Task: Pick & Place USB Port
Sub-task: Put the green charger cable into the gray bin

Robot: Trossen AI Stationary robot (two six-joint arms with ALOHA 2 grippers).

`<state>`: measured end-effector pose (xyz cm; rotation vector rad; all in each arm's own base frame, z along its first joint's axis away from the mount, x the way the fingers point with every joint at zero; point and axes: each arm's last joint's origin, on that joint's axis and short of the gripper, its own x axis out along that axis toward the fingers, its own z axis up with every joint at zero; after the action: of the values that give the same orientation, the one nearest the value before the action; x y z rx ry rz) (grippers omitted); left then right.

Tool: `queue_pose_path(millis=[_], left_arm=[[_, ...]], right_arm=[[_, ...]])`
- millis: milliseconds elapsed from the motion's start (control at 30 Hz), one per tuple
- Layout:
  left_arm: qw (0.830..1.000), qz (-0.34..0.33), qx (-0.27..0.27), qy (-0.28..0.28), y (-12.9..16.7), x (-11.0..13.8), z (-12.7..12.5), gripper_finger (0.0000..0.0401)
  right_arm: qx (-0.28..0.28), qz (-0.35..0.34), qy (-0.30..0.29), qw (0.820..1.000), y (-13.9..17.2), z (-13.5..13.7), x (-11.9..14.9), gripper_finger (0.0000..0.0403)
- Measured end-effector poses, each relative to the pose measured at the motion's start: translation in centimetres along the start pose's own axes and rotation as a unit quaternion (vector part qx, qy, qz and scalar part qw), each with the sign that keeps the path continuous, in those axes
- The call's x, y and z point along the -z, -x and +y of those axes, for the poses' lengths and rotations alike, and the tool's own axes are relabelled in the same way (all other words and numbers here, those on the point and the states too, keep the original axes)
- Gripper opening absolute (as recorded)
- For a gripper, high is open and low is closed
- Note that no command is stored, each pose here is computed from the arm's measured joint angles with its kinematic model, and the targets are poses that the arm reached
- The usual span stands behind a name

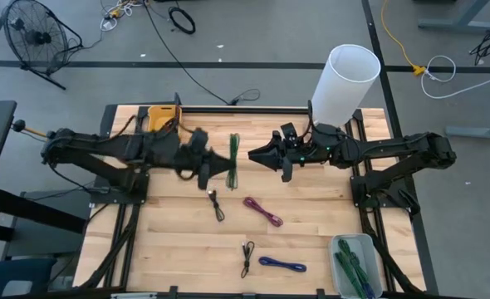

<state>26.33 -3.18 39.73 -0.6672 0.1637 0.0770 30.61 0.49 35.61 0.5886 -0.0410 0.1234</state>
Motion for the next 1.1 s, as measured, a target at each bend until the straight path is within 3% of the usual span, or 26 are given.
queue_pose_path(millis=[167,400,667,900,1100], left_arm=[[1.000,0.002,0.021,0.007,-2.1,-0.8,1.6,0.0020],[0.999,0.031,0.008,0.013,-4.1,-0.4,3.2,0.0020],[0.999,0.029,0.030,0.016,-5.1,-0.4,3.4,0.0020],[0.999,0.027,0.042,0.016,-5.0,-0.5,3.2,0.0020],[0.998,0.030,0.043,0.020,-4.9,-1.1,3.9,0.0020]], right_arm=[[-0.004,0.003,0.006,1.000,0.0,0.0,0.0,0.0082],[-0.011,0.006,0.013,1.000,0.0,0.1,0.0,0.0082],[-0.009,0.009,0.020,1.000,0.0,0.0,0.1,0.0079],[-0.006,0.018,0.029,0.999,0.0,-0.1,0.2,0.0008],[-0.056,0.015,0.016,0.998,0.0,0.5,-0.1,0.0059]])
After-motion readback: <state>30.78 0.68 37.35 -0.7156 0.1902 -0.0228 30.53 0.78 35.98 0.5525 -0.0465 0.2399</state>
